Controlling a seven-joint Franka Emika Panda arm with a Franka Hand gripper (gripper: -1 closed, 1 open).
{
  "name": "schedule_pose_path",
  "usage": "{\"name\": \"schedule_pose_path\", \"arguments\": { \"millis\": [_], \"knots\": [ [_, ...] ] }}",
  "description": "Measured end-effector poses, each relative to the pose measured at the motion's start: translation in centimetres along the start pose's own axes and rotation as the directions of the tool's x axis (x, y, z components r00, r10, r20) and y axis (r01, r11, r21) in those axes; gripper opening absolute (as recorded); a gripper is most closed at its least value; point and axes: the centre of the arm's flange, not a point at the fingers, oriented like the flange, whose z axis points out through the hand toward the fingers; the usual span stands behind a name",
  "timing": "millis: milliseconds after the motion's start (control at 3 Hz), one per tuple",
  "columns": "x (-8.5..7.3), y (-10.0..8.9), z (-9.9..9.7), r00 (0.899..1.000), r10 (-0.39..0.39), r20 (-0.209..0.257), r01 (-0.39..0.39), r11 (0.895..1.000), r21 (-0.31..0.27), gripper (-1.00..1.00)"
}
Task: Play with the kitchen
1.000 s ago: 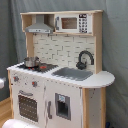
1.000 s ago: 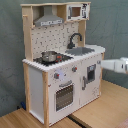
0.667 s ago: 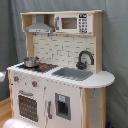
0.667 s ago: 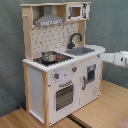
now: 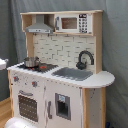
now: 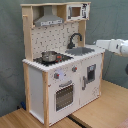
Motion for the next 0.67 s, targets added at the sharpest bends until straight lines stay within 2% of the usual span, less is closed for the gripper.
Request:
{"name": "schedule_pose_path", "arguments": {
  "millis": [333,667],
  "knots": [
    [-0.2,0.7,2.8,0.997,0.05,0.058,-0.051,0.999,0.018,1.0],
    [0.3,1.1,5.5,0.987,0.118,0.105,-0.122,0.992,0.03,1.0]
  ]
}}
